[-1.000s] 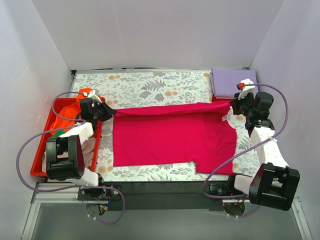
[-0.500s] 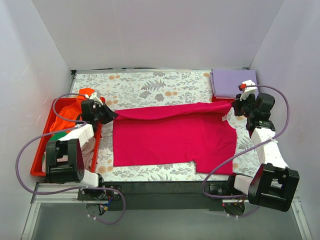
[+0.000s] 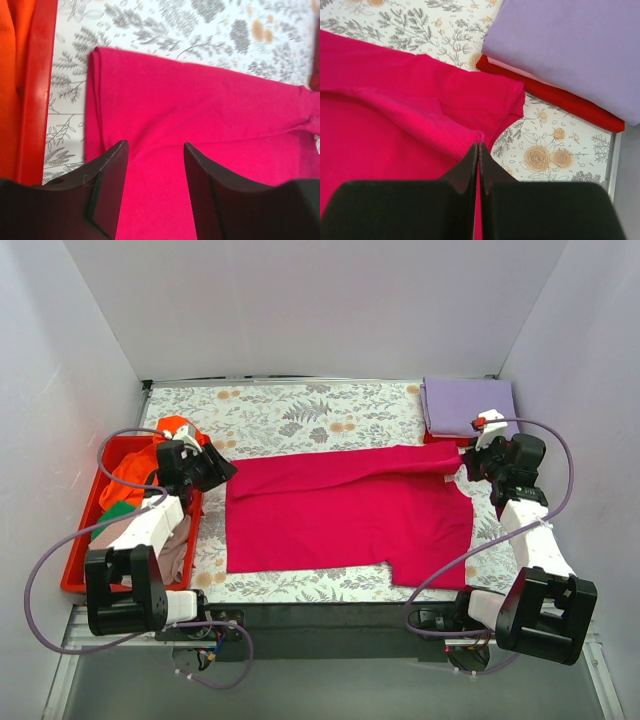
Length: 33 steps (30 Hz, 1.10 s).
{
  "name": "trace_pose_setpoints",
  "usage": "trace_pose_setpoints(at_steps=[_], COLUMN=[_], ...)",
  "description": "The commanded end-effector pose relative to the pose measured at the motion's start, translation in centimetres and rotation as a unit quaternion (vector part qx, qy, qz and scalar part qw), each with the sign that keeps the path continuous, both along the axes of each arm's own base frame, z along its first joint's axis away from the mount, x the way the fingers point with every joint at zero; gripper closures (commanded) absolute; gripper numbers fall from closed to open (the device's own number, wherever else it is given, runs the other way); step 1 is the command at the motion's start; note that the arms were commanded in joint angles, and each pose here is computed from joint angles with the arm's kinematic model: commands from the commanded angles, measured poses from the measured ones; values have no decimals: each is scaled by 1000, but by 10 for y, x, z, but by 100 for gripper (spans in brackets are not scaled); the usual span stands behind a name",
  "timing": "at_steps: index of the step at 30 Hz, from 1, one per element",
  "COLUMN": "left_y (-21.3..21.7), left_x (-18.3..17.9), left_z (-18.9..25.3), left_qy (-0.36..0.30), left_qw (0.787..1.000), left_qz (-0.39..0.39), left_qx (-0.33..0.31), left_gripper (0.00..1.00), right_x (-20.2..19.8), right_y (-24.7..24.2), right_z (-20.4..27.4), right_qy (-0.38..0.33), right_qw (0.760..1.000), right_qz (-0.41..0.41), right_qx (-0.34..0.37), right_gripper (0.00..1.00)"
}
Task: Fold and stack the t-shirts
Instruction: Fold the tshirt
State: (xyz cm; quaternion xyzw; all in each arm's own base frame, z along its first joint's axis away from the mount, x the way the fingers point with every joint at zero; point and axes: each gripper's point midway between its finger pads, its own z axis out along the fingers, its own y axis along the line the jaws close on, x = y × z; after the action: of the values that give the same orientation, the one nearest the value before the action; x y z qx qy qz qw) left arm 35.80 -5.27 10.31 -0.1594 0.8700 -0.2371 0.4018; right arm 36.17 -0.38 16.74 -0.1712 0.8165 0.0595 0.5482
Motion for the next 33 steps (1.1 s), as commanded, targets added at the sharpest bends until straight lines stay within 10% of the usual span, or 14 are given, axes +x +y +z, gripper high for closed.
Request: trace_pose_setpoints(at_steps=[1, 14, 22, 27, 33], left_y=[-4, -6, -12, -14, -13], left_x=[-4, -17, -34, -39, -37], left_z=[34, 57, 60, 53, 53], left_qy=[-48, -83, -95, -99, -99], left_qw=[999, 995, 992, 991, 991], left_qz=[-10, -39, -74, -79, -79], left_qx=[-1, 25, 42, 45, 49], left_gripper=[53, 52, 52, 52, 52], right_x=[-9, -74, -93, -57, -20], right_y=[-1, 21, -6, 22, 77], right_z=[1, -53, -86, -39, -48], right_qy=[-9, 68, 145, 110, 203], right_qw=[999, 974, 959, 964, 930], right_qz=[17, 178, 157, 213, 304], right_qx=[-28, -120, -186, -113, 24], right_gripper=[99, 98, 52, 31, 32])
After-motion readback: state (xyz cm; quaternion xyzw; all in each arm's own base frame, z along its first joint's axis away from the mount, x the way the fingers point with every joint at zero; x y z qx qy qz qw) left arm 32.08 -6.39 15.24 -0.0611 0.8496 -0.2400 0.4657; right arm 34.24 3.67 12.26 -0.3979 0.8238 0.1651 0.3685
